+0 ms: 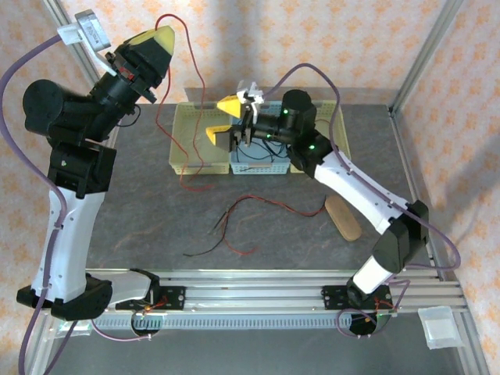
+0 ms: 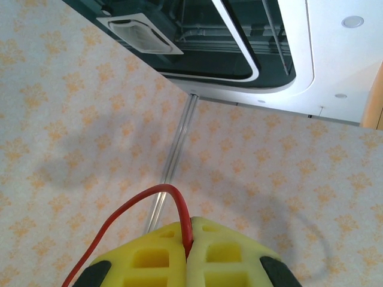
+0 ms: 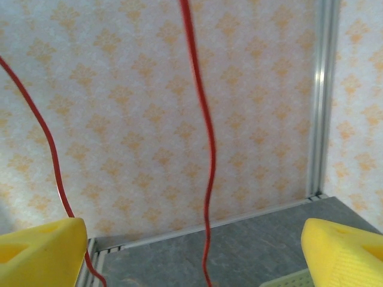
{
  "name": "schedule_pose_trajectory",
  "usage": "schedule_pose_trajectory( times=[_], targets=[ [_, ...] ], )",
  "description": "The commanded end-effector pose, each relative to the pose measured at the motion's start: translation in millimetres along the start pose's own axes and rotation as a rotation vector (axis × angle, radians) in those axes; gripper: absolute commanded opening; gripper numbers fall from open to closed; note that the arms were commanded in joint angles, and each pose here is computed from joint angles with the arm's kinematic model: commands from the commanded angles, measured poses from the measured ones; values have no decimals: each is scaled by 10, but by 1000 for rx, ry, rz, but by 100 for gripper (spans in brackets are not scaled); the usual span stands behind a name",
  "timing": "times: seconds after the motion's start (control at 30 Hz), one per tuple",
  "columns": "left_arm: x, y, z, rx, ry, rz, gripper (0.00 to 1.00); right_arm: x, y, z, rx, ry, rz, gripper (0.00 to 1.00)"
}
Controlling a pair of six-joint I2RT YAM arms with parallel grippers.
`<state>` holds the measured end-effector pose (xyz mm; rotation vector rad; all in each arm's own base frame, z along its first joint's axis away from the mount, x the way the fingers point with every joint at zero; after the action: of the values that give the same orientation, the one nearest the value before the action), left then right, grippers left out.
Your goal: Untangle the cables
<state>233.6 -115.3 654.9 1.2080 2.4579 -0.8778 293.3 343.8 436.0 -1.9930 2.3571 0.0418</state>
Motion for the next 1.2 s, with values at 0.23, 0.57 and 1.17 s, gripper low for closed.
schedule_pose_trajectory(
  times=[0.23, 0.57, 1.17],
  targets=[
    [20, -264, -68, -54, -13, 158, 0, -255, 216, -103, 44, -42, -155, 89],
    [36, -320, -82, -68, -18, 191, 0, -221, 301, -189, 61, -23, -208, 89],
    [95, -246, -120, -57, -81, 120, 0, -236, 601, -313, 10, -161, -35, 80]
  ],
)
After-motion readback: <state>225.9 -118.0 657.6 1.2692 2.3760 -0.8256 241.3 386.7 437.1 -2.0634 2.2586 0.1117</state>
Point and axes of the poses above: each hand's point on the last joint's axis, 136 mm out from that joint toward the fingers, its own x axis back along the fingers, its own y axis along the line the jaws close on, z = x × y, the point moved 5 cm from there along x, back along the fingers, and after that the axes turned 7 degrees about x, right-handed, at the moved point
